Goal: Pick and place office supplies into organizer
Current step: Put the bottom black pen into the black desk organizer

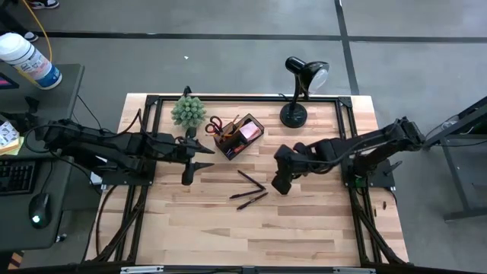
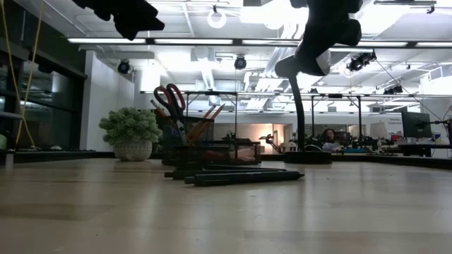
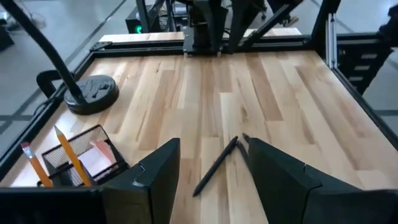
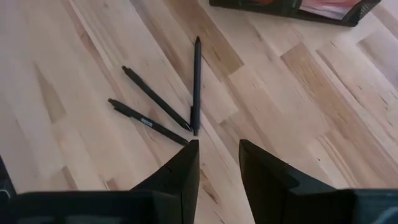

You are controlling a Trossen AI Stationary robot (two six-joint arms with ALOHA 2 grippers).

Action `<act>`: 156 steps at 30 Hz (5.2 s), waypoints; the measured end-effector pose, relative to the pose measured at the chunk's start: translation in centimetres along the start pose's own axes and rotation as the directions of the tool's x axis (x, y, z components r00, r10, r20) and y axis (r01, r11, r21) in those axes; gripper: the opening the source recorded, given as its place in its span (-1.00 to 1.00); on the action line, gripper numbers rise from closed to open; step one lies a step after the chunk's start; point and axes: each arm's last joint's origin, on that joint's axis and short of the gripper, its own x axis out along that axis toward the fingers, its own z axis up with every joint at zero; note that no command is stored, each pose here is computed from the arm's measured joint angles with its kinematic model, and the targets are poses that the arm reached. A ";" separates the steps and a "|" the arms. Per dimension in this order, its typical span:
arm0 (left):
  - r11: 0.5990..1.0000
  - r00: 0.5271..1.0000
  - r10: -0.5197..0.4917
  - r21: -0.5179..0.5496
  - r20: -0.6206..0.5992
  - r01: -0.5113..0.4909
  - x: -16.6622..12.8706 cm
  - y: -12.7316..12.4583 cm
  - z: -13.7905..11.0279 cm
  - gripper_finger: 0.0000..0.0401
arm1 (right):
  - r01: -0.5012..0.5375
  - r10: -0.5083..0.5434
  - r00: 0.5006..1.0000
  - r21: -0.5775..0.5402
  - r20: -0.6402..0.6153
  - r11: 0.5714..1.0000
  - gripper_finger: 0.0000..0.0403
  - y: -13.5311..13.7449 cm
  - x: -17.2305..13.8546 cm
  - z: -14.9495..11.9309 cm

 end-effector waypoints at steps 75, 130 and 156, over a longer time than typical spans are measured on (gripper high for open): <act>0.988 0.989 0.138 -0.062 -0.044 -0.140 0.0 0.4 -0.4 -0.11 | -0.066 0.116 0.984 -0.321 0.138 0.945 -0.93 1.2 -0.1 1.3; 0.971 0.955 -0.222 -0.131 -0.197 0.199 3.1 -1.2 -2.1 -0.11 | -0.118 0.092 0.987 -0.199 -0.135 0.973 -0.84 2.2 3.7 -0.6; 0.974 0.954 -0.220 -0.091 -0.202 0.205 3.1 -1.2 -2.2 -0.11 | -0.054 0.021 0.993 -0.291 -0.116 0.955 -0.88 3.4 3.0 -2.7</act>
